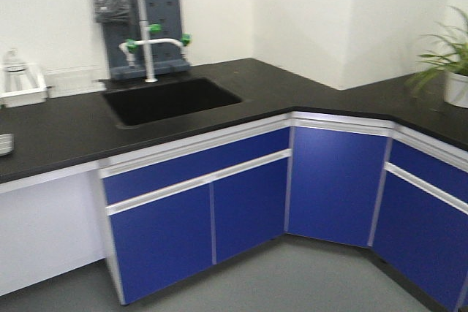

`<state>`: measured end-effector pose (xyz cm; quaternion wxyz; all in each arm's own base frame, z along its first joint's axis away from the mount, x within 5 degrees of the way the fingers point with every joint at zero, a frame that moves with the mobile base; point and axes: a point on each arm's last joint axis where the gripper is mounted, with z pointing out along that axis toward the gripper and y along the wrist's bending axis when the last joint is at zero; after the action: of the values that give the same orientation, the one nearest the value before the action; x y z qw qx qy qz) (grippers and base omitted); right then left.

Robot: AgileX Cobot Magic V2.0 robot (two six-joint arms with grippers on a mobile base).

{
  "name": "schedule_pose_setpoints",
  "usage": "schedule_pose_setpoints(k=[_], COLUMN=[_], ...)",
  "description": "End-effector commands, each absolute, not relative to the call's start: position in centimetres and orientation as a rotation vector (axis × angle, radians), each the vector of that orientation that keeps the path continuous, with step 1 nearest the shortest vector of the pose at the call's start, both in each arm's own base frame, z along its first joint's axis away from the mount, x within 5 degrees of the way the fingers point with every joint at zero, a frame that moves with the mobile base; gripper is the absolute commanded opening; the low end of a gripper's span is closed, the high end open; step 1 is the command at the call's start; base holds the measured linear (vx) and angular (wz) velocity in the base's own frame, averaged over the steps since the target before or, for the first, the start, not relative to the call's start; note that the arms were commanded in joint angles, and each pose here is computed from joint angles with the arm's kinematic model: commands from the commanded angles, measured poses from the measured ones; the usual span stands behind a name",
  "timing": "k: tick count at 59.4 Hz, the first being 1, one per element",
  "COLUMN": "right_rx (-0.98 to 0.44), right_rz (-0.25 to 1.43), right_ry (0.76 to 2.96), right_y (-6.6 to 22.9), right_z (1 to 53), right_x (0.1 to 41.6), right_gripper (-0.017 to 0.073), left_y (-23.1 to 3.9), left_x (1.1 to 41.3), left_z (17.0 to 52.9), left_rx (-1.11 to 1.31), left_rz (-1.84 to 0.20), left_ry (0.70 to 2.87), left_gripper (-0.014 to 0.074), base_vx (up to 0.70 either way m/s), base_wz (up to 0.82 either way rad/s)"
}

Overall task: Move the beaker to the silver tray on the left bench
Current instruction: 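Drive the base to the bench with the silver tray, holding the beaker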

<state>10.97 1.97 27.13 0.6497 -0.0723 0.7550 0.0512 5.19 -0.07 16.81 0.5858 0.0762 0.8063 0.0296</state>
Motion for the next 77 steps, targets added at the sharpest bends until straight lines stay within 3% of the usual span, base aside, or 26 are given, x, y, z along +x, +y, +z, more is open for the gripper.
schedule_pose_setpoints(k=[1,44,77], right_rx=[-0.184,-0.184,-0.184], right_rz=[0.135,0.135,0.135], right_ry=[1.617,1.617,1.617], right_y=[2.22,2.22,2.22], right_z=[28.71,28.71,28.71], right_x=[11.03,11.03,11.03], right_gripper=[-0.0011,-0.0011,-0.0011], left_y=[-0.2,-0.2,-0.2], left_x=[5.38,5.38,5.38], left_z=[16.9,16.9,16.9], left_rx=[0.182,0.182,0.182], left_rz=[0.056,0.056,0.056], left_ry=[1.809,1.809,1.809], left_gripper=[0.0001,0.0001,0.0001], base_vx=[-0.01,0.16,0.41], base_wz=[0.55,0.48,0.17])
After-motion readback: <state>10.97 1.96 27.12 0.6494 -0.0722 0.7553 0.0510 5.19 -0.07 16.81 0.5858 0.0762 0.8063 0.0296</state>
